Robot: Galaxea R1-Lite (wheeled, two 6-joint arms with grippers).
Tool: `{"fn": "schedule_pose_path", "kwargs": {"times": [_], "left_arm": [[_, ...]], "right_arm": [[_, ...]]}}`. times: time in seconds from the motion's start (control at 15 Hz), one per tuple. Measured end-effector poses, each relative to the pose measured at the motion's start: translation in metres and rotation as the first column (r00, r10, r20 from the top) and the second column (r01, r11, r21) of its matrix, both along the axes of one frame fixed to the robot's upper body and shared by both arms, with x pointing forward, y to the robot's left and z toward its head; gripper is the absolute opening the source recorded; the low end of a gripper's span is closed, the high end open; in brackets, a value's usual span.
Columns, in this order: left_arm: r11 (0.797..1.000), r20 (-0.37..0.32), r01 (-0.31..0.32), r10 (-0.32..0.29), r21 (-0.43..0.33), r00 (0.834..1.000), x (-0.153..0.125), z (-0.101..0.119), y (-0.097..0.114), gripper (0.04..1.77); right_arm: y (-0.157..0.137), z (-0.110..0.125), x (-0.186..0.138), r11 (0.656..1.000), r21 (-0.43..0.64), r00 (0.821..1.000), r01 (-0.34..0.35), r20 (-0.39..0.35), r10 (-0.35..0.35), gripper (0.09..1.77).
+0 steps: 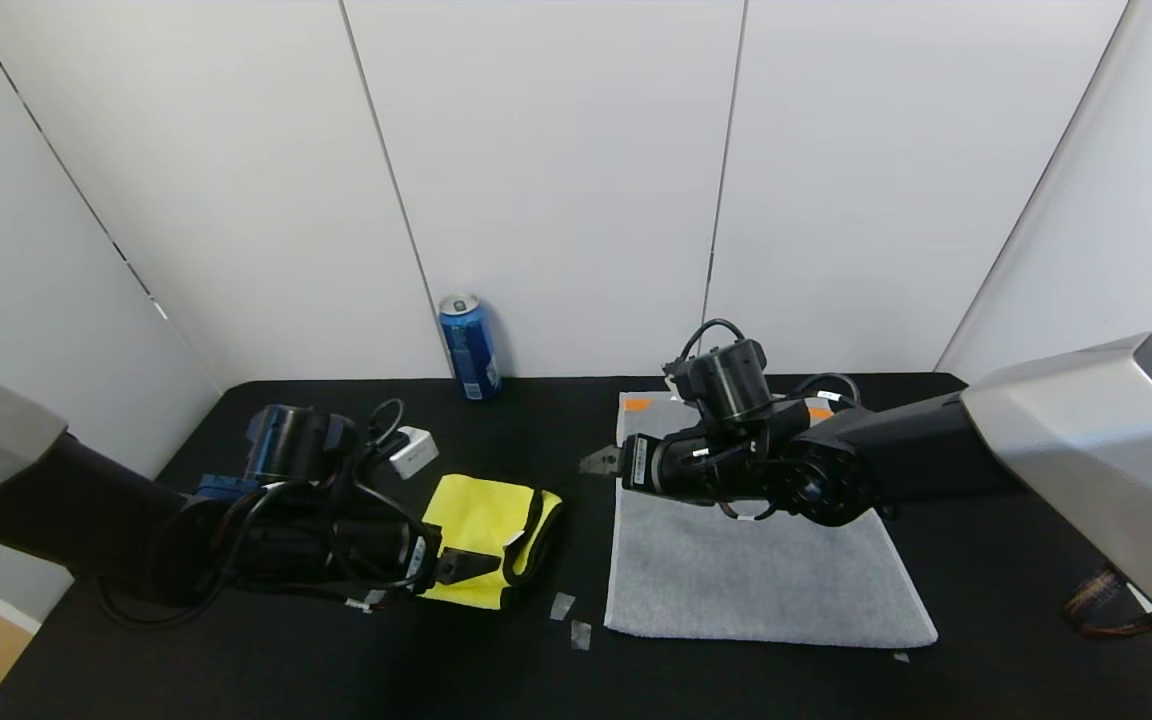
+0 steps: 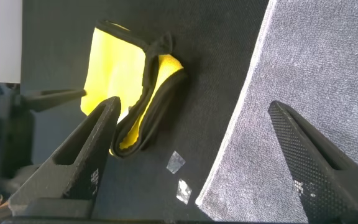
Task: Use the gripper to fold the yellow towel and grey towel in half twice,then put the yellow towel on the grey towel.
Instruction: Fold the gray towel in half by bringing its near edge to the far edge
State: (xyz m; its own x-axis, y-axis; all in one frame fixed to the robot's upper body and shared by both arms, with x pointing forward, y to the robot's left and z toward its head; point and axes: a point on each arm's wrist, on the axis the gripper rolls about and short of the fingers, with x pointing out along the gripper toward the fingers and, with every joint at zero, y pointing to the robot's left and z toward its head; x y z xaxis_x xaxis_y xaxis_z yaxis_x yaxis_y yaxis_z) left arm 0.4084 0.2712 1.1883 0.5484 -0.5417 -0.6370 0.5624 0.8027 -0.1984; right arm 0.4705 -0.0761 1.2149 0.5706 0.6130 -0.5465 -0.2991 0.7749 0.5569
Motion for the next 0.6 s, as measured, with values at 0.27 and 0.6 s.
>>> {"fn": "schedule_pose_path", "kwargs": {"times": [0.27,0.6], "left_arm": [[1.000,0.058,0.012,-0.011,-0.021,0.998,-0.013,0.024,0.000,1.71],[0.994,0.067,0.030,-0.023,-0.102,0.997,-0.041,0.050,-0.019,1.72]], "right_arm": [[-0.002,0.002,0.000,1.000,-0.003,1.000,0.006,0.000,-0.006,1.71],[-0.027,0.016,-0.009,0.999,-0.013,0.999,0.045,-0.009,-0.046,1.71]]}}
